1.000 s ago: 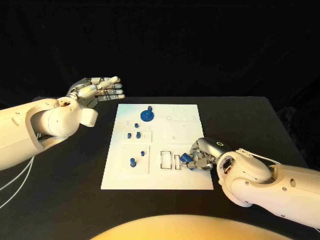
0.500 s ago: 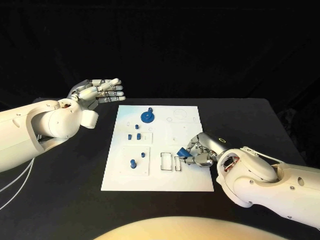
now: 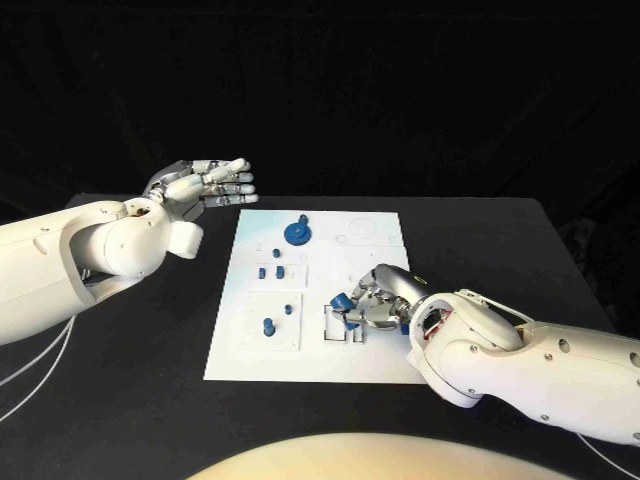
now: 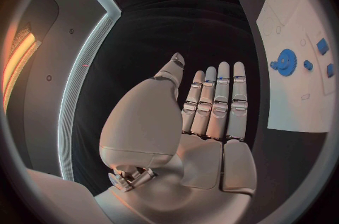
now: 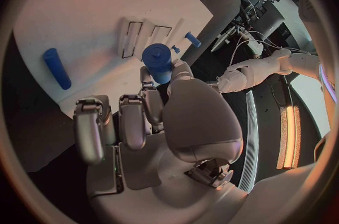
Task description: Assemble the parts on the task board
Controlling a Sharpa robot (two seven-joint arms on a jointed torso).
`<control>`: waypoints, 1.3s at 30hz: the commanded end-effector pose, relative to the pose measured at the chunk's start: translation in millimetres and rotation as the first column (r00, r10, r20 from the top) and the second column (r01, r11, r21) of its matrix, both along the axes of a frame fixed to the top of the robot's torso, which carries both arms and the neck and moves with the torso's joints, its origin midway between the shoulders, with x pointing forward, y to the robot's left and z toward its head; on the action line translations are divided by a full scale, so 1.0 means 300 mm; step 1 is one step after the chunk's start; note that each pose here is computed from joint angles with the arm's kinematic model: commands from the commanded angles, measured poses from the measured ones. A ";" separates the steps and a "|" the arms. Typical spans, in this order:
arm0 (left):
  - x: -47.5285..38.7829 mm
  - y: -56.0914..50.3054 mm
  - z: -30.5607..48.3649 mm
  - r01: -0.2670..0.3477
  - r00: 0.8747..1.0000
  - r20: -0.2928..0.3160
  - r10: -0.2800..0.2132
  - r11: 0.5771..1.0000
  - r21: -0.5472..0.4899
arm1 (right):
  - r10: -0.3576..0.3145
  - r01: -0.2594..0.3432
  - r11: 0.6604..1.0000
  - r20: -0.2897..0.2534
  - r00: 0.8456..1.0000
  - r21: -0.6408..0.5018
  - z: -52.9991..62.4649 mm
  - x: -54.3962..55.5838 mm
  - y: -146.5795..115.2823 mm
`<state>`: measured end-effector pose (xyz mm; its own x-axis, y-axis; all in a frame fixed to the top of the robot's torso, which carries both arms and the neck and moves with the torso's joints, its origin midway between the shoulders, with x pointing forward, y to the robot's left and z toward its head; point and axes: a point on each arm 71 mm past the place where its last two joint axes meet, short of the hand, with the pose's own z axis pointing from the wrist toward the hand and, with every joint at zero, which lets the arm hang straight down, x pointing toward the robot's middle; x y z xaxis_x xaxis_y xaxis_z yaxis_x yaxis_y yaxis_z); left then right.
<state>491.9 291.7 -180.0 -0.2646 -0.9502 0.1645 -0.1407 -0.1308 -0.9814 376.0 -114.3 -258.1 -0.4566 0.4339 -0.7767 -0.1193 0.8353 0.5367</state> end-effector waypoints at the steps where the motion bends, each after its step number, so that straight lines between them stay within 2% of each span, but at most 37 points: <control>1: -0.003 -0.016 0.003 0.024 1.000 0.002 -0.024 1.000 -0.015 | 0.035 -0.036 0.999 -0.077 0.996 -0.013 -0.028 -0.007 0.015; 5: -0.006 -0.026 0.004 0.032 0.999 0.001 -0.032 0.999 -0.018 | 0.037 -0.040 0.999 -0.096 0.995 -0.022 -0.043 -0.007 0.023; 16: -0.009 -0.036 0.003 0.042 0.999 -0.002 -0.042 0.999 -0.021 | 0.047 -0.051 0.998 -0.090 0.995 -0.043 -0.049 -0.006 0.037; 39: -0.011 -0.035 0.003 0.043 0.999 -0.007 -0.043 0.999 -0.019 | 0.037 -0.037 0.992 -0.004 0.999 -0.117 -0.042 0.011 0.027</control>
